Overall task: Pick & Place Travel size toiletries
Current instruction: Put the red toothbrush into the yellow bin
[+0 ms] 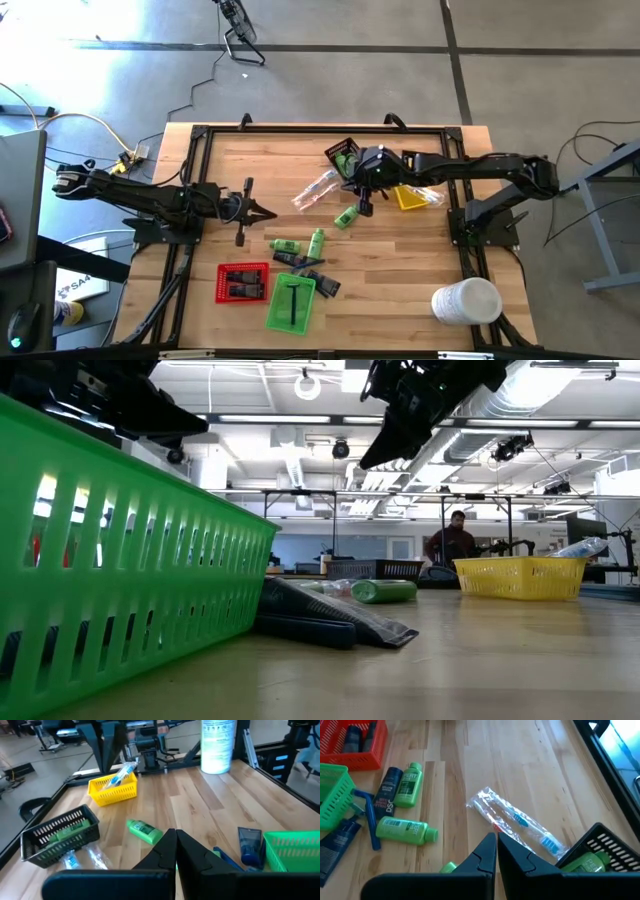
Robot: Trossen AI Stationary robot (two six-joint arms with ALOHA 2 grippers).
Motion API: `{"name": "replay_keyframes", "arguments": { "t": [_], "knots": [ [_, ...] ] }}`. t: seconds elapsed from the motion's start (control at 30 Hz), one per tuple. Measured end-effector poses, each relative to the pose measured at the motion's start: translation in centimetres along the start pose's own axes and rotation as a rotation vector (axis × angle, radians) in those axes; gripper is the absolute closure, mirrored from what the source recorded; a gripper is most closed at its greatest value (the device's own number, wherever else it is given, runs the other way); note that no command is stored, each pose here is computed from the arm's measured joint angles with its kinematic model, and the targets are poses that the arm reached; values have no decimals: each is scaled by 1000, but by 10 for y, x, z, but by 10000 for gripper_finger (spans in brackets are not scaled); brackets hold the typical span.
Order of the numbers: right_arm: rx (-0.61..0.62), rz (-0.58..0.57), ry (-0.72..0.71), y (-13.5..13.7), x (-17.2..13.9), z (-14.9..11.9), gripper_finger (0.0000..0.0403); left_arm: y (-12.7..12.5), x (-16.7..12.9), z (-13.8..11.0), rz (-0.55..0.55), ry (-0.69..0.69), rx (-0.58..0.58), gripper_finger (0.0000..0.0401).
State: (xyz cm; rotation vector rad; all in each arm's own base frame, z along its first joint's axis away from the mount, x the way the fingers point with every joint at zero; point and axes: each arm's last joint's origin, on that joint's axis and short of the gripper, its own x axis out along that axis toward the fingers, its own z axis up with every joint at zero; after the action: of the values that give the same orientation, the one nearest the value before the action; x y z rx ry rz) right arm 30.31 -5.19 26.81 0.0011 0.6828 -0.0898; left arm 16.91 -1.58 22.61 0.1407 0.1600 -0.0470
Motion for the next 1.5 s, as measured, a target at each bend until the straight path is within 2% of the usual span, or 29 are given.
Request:
{"name": "replay_keyframes", "arguments": {
  "t": [0.33,0.43,0.53,0.77,0.87,1.13,1.3,1.5],
  "knots": [
    [-62,-37,-152,-1,-1,15,394,1,0,0,46,5,-2,401],
    [-92,-56,-175,-2,-2,17,381,2,0,0,55,7,-2,401],
    [-108,-89,-191,-2,5,19,345,2,0,0,58,7,-2,401],
    [-111,-117,-159,-4,28,13,217,2,0,0,58,7,-2,401],
    [-112,-107,-125,-4,43,7,190,2,0,0,58,7,-2,401],
    [-67,-45,11,-10,70,-9,183,2,0,0,81,9,-2,401],
    [-103,-91,156,-10,88,-2,183,2,0,0,81,10,-2,401],
    [-129,-17,224,-19,110,3,183,2,0,0,83,9,-3,401]
  ]
}}
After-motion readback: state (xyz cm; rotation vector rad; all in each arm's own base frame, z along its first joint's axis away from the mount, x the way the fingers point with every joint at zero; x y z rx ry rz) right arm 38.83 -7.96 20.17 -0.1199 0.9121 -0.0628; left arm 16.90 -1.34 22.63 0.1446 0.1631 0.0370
